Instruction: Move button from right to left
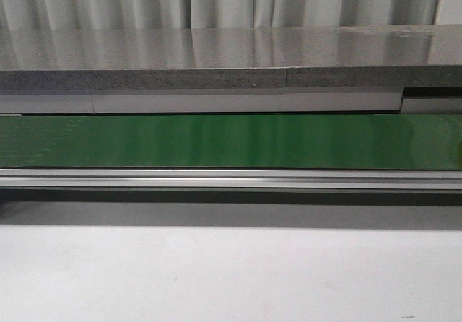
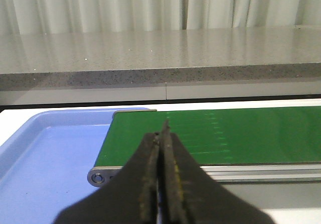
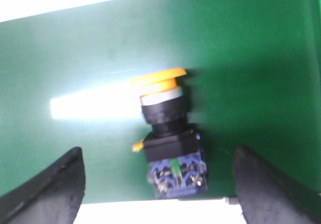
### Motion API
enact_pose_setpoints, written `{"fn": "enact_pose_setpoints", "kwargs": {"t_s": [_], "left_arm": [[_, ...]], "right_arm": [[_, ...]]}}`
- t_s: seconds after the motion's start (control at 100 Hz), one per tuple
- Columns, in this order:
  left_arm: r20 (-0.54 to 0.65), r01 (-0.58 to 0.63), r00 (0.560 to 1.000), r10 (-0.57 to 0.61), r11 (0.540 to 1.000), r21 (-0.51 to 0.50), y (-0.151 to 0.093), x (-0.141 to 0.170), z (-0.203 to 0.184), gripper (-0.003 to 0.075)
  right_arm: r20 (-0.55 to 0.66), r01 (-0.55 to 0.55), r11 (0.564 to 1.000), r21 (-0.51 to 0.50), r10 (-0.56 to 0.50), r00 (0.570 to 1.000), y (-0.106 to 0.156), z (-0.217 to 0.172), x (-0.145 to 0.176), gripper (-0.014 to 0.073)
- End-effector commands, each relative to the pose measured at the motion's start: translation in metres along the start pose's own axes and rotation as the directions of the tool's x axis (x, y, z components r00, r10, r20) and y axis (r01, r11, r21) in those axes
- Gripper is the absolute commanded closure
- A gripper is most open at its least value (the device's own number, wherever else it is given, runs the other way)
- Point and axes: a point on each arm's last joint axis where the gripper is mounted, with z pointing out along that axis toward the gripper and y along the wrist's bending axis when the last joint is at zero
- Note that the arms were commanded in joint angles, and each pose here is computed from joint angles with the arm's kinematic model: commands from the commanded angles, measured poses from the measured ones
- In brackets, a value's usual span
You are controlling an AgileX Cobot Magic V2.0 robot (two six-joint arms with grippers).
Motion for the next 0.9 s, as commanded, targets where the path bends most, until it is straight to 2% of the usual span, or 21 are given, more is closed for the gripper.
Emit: {"fn": "enact_pose_setpoints", "kwargs": {"t_s": [0.0,0.07,0.14,0.39,0.65,0.89], "left_arm": [[0.062,0.013,0.998,-0.013,1.0,0.001,0.0,0.007,-0.001,0.0741],[0.062,0.013,0.998,-0.013,1.0,0.001,0.0,0.007,-0.001,0.0741],[0.062,0.013,0.998,-0.013,1.0,0.001,0.0,0.007,-0.001,0.0741],[0.062,0.013,0.998,-0.013,1.0,0.001,0.0,0.007,-0.001,0.0741],[0.062,0.013,0.998,-0.013,1.0,0.001,0.0,0.007,-0.001,0.0741],[0.062,0.013,0.998,-0.013,1.0,0.001,0.0,0.007,-0.001,0.0741]], "right_arm": [[0.117,0.097,0.995,0.008,-0.098,0.988,0.01,-0.034,-0.003,0.002],[0.138,0.133,0.991,0.016,-0.134,0.981,0.013,-0.045,0.001,0.0071],[0.168,0.139,0.99,0.014,-0.139,0.976,0.014,-0.054,0.007,0.0159],[0.262,0.17,0.984,0.058,-0.18,0.948,0.005,-0.074,0.043,0.0671],[0.369,0.217,0.967,0.132,-0.251,0.895,-0.008,-0.09,0.087,0.0657],[0.516,0.222,0.964,0.149,-0.267,0.814,-0.017,-0.103,0.135,0.0663]]}}
